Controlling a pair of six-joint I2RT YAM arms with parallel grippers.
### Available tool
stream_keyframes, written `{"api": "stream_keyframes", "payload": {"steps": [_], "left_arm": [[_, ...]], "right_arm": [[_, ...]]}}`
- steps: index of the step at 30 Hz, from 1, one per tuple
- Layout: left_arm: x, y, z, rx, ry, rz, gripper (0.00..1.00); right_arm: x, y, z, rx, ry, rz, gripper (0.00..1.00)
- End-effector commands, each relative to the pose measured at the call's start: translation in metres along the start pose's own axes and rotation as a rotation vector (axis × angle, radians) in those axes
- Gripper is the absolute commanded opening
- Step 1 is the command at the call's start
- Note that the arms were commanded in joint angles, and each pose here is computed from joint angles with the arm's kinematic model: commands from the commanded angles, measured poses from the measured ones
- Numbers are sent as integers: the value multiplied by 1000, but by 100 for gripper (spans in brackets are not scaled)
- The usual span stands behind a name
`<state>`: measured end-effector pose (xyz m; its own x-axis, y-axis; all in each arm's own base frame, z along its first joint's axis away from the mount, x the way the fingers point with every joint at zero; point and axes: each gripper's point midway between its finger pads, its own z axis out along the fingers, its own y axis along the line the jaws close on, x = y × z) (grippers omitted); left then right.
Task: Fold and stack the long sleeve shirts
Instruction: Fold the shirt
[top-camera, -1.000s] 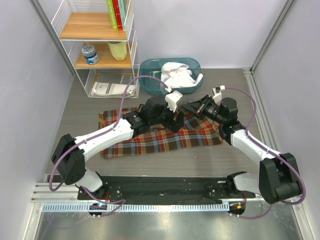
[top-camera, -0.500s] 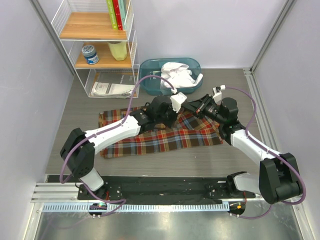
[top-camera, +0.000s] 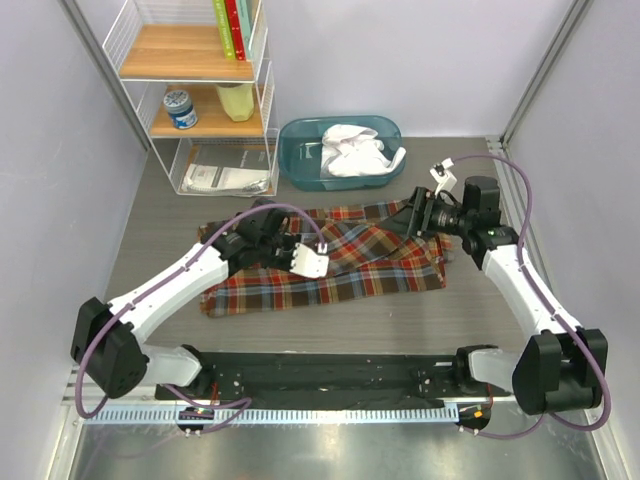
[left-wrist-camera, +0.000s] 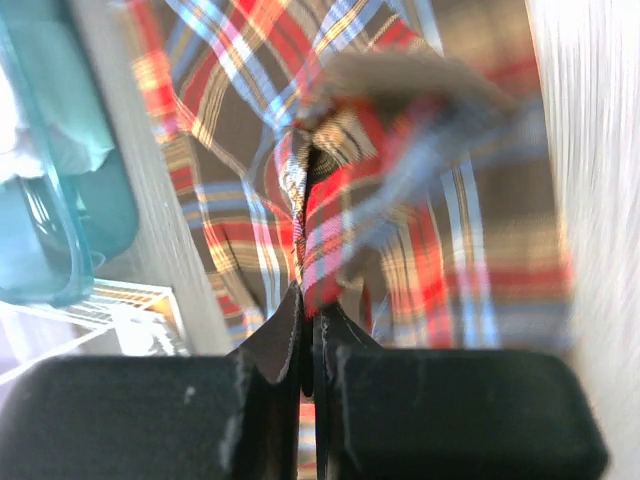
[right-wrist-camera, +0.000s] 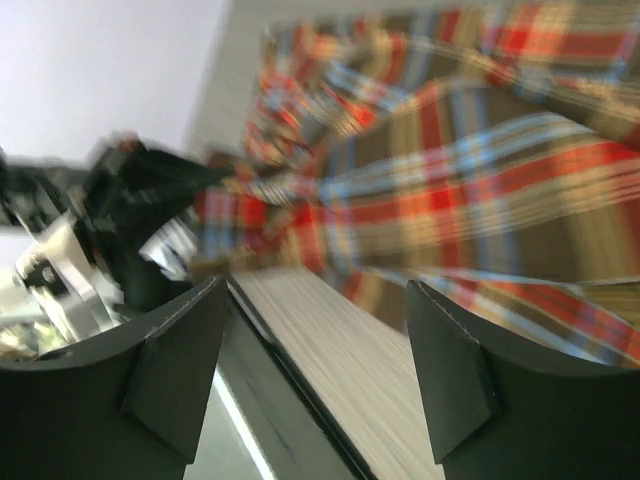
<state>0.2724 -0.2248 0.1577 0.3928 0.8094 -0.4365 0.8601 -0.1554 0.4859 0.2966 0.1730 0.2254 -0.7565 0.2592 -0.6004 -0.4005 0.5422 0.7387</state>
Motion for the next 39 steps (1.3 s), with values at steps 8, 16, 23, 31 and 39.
{"api": "stream_keyframes", "payload": {"steps": [8, 16, 23, 31, 39], "left_arm": [[51, 27, 7, -6, 4, 520, 0], [84, 14, 13, 37, 27, 581, 0], [132, 4, 3, 45, 140, 543, 32], [156, 28, -42, -116, 199, 104, 82], [126, 73, -79, -371, 81, -424, 100]], "right_arm": [[42, -60, -8, 141, 257, -238, 68], [51, -91, 1, 209, 330, -229, 58], [60, -105, 8, 264, 370, -206, 56], [76, -157, 10, 497, 436, -167, 53], [91, -230, -20, 752, 542, -126, 44]]}}
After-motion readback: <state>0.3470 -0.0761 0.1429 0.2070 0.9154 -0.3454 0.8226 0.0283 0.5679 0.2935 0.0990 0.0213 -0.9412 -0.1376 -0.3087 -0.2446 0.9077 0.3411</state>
